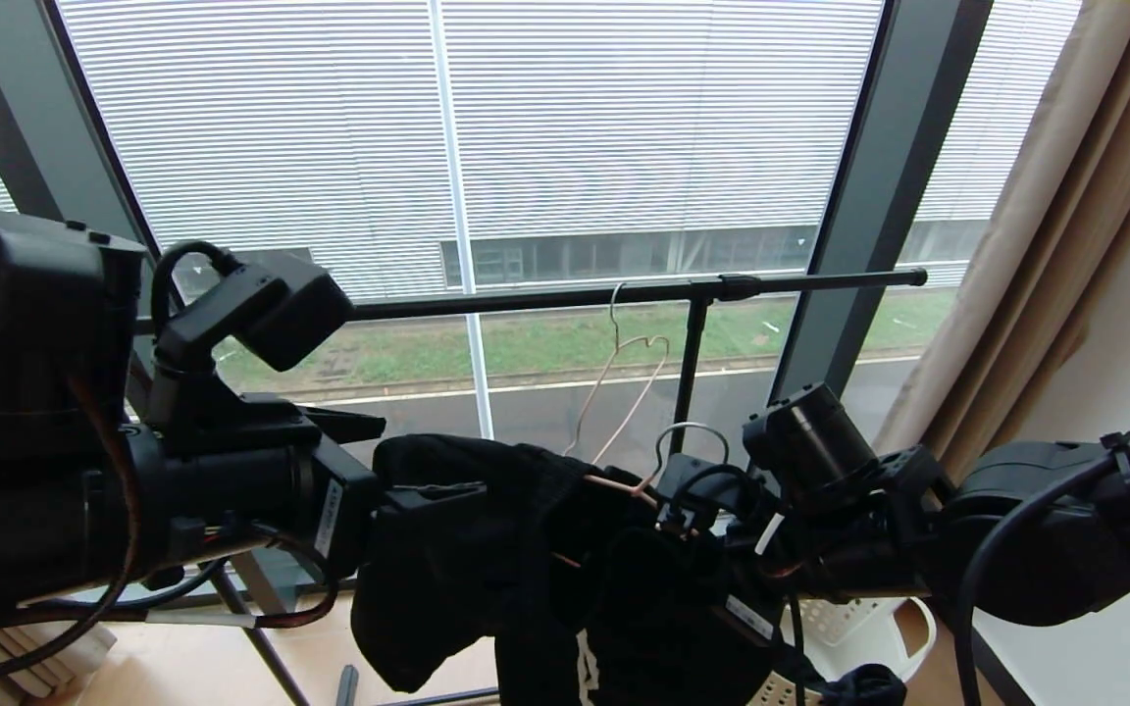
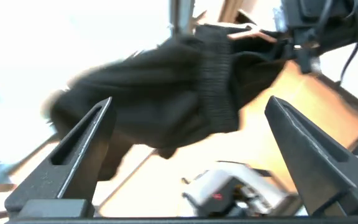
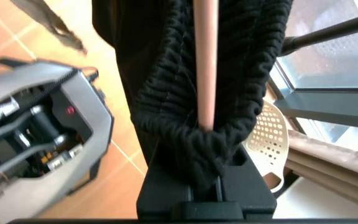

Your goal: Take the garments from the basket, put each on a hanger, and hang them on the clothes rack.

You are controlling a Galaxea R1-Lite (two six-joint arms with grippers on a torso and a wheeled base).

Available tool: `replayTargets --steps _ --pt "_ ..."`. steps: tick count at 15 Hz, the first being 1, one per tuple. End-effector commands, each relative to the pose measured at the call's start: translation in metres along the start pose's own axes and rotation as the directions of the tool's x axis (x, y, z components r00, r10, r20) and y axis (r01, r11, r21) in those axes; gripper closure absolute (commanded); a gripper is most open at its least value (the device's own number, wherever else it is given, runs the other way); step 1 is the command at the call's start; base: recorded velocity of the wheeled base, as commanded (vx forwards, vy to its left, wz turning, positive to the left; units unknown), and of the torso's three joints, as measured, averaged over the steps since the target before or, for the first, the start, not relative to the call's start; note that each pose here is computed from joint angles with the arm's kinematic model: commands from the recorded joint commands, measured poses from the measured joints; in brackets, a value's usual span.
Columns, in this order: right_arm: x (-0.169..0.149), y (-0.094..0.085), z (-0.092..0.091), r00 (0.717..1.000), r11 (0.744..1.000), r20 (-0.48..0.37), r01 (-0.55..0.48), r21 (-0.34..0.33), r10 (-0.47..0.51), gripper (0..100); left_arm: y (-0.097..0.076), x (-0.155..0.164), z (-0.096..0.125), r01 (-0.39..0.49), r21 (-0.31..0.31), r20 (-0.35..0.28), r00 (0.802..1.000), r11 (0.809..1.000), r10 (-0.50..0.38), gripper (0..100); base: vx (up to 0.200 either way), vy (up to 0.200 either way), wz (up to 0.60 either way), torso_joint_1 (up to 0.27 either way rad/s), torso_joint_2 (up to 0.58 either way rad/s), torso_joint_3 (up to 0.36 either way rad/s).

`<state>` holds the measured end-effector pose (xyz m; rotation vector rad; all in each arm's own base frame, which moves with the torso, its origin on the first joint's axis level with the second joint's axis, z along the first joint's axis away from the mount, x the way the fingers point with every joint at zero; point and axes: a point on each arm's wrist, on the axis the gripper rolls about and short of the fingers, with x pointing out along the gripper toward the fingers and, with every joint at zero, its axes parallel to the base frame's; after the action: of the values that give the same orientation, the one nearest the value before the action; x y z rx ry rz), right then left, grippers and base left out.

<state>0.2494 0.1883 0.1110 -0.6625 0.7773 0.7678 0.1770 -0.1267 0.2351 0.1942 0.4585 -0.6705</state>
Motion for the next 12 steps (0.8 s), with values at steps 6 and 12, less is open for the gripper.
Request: replayTargets --steps 6,12 --pt "0.001 0.005 -0.01 0.999 0.995 -0.02 -0.049 -0.083 0.047 100 0.019 0.013 -0.007 0.148 0.282 -0.032 0.989 0.948 -0.145 0 0.0 0.0 0.0 0.0 0.0 0.0" --pt "0.002 0.007 -0.013 0.998 0.995 -0.03 -0.054 -0.087 0.052 100 0.036 0.047 -0.005 0.302 0.491 -0.054 0.947 0.817 -0.317 0 0.0 0.0 0.0 0.0 0.0 0.0"
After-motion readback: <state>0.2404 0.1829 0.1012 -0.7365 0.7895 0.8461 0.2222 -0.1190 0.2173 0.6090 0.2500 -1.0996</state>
